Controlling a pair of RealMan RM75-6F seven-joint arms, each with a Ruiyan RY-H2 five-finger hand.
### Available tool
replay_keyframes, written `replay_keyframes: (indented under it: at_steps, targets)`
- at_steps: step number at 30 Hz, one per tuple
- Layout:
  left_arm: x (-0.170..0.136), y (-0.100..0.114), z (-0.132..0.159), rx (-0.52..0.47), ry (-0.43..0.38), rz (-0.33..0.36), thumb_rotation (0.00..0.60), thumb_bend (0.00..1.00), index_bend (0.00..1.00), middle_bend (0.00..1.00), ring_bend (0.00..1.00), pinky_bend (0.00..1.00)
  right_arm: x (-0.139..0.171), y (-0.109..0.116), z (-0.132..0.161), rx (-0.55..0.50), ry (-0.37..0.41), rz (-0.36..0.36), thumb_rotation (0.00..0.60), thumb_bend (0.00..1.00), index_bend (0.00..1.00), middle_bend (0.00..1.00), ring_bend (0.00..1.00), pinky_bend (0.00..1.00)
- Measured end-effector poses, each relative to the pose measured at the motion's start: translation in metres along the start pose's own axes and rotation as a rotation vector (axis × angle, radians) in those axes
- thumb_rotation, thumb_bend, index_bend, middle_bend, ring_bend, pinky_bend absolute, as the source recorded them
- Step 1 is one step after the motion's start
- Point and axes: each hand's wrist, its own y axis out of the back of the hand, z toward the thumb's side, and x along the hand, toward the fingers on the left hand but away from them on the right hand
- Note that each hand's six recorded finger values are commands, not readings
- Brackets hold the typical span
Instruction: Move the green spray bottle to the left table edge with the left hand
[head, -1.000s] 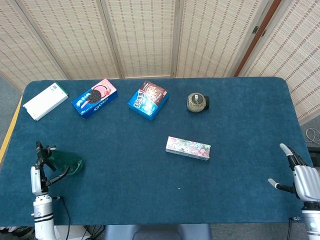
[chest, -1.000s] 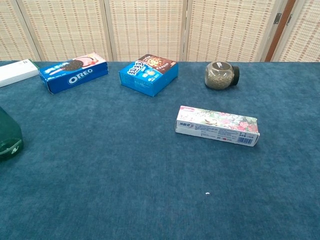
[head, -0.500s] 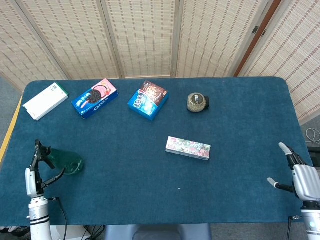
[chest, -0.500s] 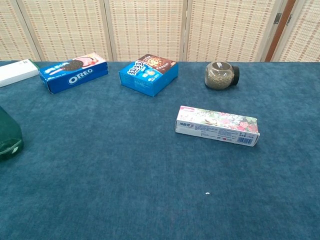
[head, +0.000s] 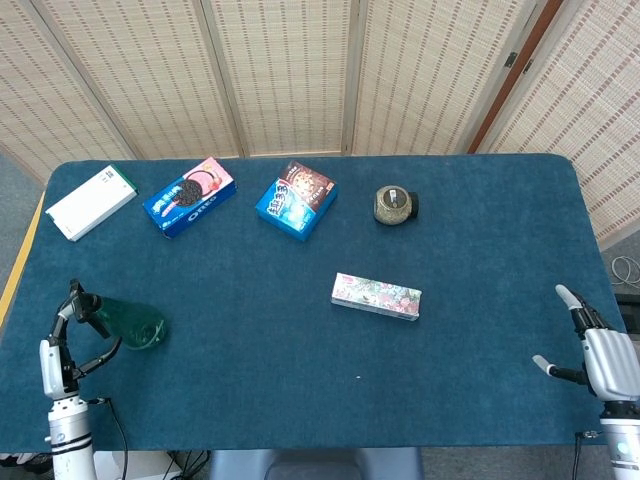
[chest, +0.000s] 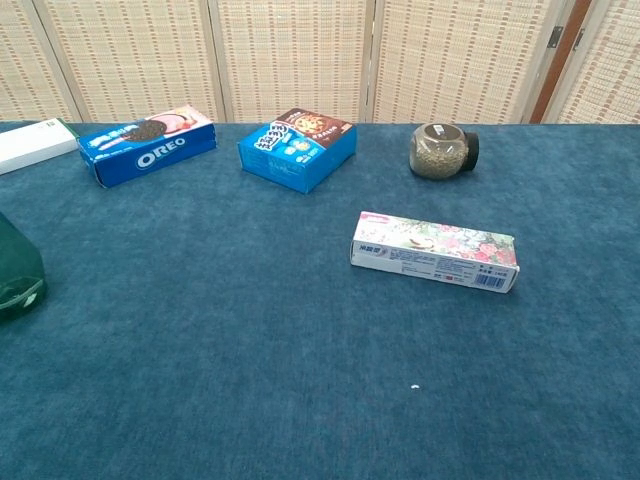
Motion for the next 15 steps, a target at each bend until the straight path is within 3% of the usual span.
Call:
replay_keyframes:
  at_steps: [15]
  targets:
    - [0.005,0.03,0.006,0.085,-0.038,0.02,0.6,0.0,0.33,0.27,0.14,0.08,-0.001,0.0,0.002,0.003,0.004,0.003,0.6,0.0,0.12,0.16,0.21,0.41]
